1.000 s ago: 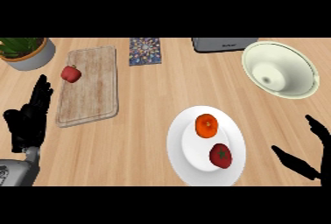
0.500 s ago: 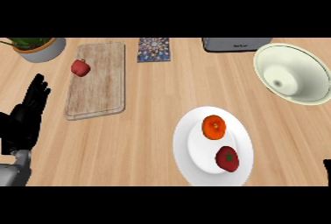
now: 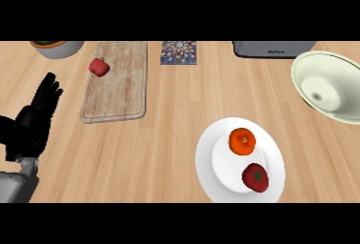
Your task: Pick the tomato from the plate and place it in the bowl
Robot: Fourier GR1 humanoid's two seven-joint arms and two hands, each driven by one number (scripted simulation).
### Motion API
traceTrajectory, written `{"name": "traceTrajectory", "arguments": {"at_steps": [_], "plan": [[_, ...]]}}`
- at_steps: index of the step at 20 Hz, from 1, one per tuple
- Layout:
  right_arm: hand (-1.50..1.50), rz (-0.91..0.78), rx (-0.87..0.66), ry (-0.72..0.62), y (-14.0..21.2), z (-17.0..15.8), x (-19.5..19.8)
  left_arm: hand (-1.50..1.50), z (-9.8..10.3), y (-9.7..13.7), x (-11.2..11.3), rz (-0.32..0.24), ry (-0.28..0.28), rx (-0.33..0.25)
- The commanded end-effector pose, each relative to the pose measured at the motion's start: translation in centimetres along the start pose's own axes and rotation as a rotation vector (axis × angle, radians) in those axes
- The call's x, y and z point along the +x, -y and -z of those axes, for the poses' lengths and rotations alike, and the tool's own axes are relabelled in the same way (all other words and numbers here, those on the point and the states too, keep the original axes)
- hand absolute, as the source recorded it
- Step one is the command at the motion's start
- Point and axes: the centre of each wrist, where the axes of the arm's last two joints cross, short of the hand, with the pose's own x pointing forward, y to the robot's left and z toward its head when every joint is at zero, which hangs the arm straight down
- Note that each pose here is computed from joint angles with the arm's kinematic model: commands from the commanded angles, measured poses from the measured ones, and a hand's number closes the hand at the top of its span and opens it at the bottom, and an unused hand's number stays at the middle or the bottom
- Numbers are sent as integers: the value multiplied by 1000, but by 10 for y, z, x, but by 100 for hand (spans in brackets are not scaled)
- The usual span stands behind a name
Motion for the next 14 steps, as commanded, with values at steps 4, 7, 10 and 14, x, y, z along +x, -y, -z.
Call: {"name": "traceTrajectory", "arguments": {"at_steps": [4,7,10,14], "plan": [[-150,-188,207,-126,24,-1,48,0,5,5,5,-6,10,-22],[-150,-218,299,-161,1,27,57,0,6,11,5,-32,-1,-33],[-150,-200,398,-164,-13,43,65,0,10,-2,17,-9,-3,-34],[-150,-261,504,-229,-30,60,72,0,-3,22,-1,-24,-4,-23]]}}
